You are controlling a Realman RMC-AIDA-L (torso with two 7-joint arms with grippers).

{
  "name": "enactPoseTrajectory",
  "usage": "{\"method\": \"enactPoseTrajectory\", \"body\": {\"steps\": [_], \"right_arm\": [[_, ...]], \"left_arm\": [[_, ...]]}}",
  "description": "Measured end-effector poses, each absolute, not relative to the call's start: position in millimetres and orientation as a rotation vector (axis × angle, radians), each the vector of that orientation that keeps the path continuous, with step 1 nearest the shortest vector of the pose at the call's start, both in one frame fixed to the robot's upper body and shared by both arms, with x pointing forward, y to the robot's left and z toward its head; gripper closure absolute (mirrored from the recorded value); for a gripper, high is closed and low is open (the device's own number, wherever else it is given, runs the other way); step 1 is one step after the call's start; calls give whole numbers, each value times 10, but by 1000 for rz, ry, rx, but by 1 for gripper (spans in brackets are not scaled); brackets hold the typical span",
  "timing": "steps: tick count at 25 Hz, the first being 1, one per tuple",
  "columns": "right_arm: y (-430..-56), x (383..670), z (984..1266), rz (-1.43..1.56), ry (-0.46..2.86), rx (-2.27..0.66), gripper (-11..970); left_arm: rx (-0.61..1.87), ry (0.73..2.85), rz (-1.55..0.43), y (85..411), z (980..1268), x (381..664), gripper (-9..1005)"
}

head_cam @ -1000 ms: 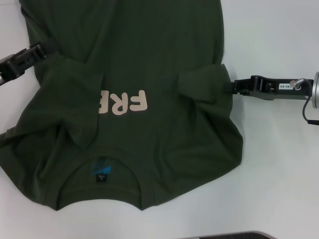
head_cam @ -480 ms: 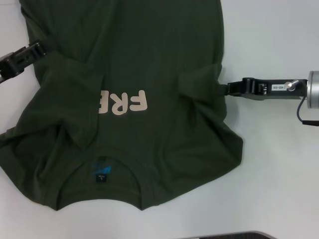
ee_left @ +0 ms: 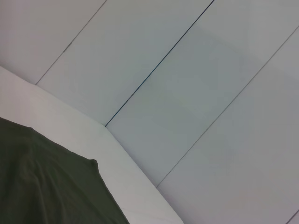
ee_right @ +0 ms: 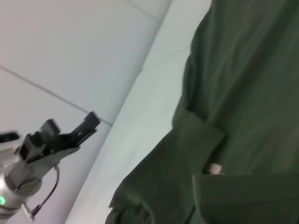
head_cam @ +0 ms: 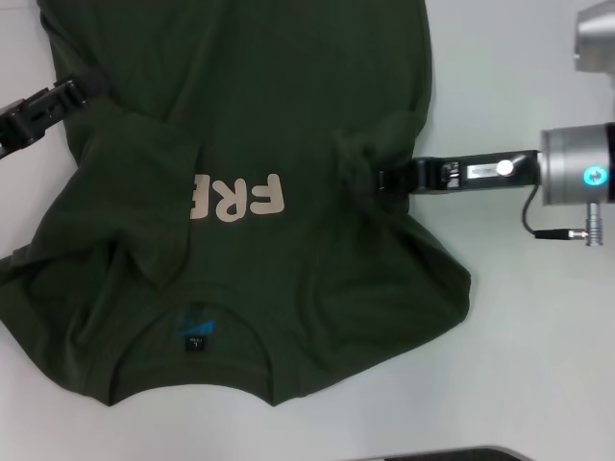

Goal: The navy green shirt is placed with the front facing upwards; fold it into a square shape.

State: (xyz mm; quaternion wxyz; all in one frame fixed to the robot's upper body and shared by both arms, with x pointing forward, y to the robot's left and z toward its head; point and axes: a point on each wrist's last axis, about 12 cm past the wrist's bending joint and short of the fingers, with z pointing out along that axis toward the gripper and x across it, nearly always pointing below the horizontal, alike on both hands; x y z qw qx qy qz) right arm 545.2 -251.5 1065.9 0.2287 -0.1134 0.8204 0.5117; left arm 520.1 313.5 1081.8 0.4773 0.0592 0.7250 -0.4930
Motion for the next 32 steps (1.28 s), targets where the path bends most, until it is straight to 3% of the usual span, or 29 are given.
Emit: {"method": "enactPoseTrajectory", "body": {"steps": [8, 16, 27, 32], "right_arm": [[-2307, 5490, 10634, 1425, 2301, -388, 940], [-2365, 5484, 10635, 1417, 2285, -363, 743], [-2496, 5383, 10700, 1460, 2096, -371, 276], [-2622, 5292, 10695, 1468, 2058, -364, 132]], "left_arm": [[140, 1772, -1209, 3139, 10805, 5175, 172], [136, 1772, -1216, 3136, 10801, 5165, 173], [131, 1773, -1218, 3141, 10797, 5156, 173], [133, 1766, -1223, 3144, 10795, 5134, 173]]}}
